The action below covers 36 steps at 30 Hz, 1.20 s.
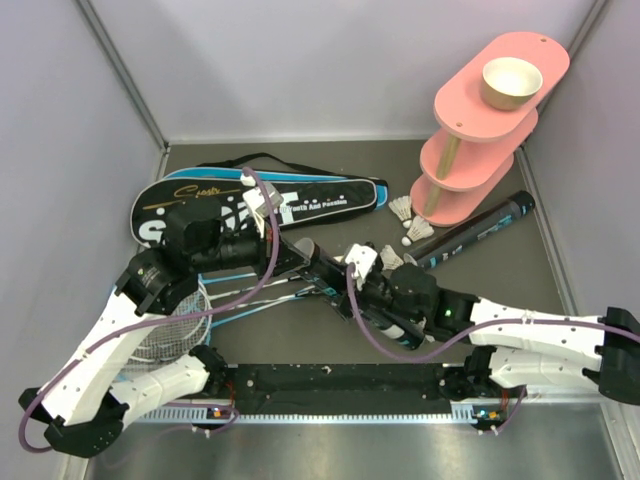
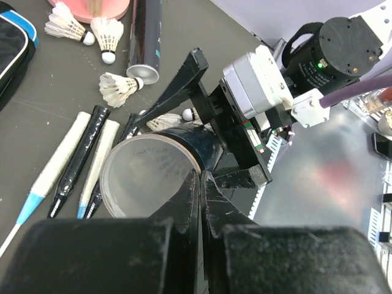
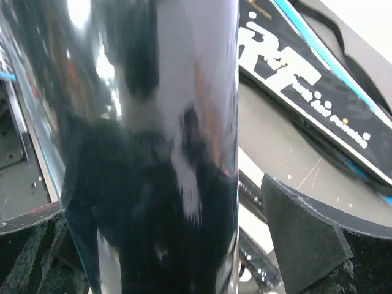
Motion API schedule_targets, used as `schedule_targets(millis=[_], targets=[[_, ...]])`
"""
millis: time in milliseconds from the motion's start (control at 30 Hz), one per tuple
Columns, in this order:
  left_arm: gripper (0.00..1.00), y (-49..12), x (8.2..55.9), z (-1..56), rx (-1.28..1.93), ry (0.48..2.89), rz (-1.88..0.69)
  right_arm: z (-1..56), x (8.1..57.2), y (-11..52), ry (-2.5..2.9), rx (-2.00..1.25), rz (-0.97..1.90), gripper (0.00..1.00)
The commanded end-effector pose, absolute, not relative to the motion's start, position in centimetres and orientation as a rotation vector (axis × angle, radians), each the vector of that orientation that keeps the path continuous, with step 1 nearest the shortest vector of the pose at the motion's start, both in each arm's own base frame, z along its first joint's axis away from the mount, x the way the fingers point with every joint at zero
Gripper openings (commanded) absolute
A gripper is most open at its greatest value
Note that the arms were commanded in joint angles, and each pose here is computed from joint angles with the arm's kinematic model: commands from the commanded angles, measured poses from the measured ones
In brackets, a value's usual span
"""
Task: Pack up the badminton gear
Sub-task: Open the lid of the shuttle tube, then place the lid at the center of the board.
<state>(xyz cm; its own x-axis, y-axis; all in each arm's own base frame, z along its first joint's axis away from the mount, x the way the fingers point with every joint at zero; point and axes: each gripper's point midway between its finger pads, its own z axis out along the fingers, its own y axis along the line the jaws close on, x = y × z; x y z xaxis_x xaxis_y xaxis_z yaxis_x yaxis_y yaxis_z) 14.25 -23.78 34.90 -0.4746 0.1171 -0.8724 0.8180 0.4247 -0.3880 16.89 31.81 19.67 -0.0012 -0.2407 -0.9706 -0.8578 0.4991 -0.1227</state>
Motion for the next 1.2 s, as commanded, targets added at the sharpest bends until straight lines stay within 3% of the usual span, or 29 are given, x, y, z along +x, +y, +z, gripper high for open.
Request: schedule_targets(millis=[0,100,133,200,233,333,433,667,800,967,1167], targets=[[0.00,-24.5,12.1,35.9,0.872,1.822,-1.218,25.0,18.8,33.8,1.474,-0.909,0.624,0.99],[0.00,-24.7,11.5,36.3,0.893,1.803,-1.272,26.6,19.6,34.2,1.467,-0.899,0.584,0.93],[0.00,-25.0,11.0,36.9,0.891,1.779,-1.325,26.6,19.7,34.1,1.460,-0.902,0.572,0.82],[0.00,-25.0,9.8,38.2,0.906,1.715,-1.412,26.1,19.9,33.5,1.433,-0.916,0.538,0.73],[0.00,-24.8,9.5,38.6,0.909,1.703,-1.425,25.7,19.6,32.8,1.398,-0.898,0.545,0.63],[0.00,-24.3,8.8,40.0,0.910,1.655,-1.459,25.2,18.8,31.3,1.350,-0.886,0.554,0.48],[0.00,-24.1,8.2,41.3,0.914,1.601,-1.503,24.2,18.1,30.8,1.353,-0.909,0.577,0.40],[0.00,-23.7,9.5,42.7,0.821,1.590,-1.473,23.8,17.9,29.3,1.376,-0.862,0.581,0.37],[0.00,-22.4,15.7,41.8,0.597,1.680,-1.141,24.2,18.4,27.7,1.477,-0.765,0.560,0.36],[0.00,-21.0,26.0,34.5,0.328,1.890,-0.723,27.5,18.5,24.6,1.531,-0.480,0.640,0.38],[0.00,-25.1,33.3,25.6,0.253,2.032,-0.627,32.7,17.1,21.7,1.371,-0.425,0.713,0.38]])
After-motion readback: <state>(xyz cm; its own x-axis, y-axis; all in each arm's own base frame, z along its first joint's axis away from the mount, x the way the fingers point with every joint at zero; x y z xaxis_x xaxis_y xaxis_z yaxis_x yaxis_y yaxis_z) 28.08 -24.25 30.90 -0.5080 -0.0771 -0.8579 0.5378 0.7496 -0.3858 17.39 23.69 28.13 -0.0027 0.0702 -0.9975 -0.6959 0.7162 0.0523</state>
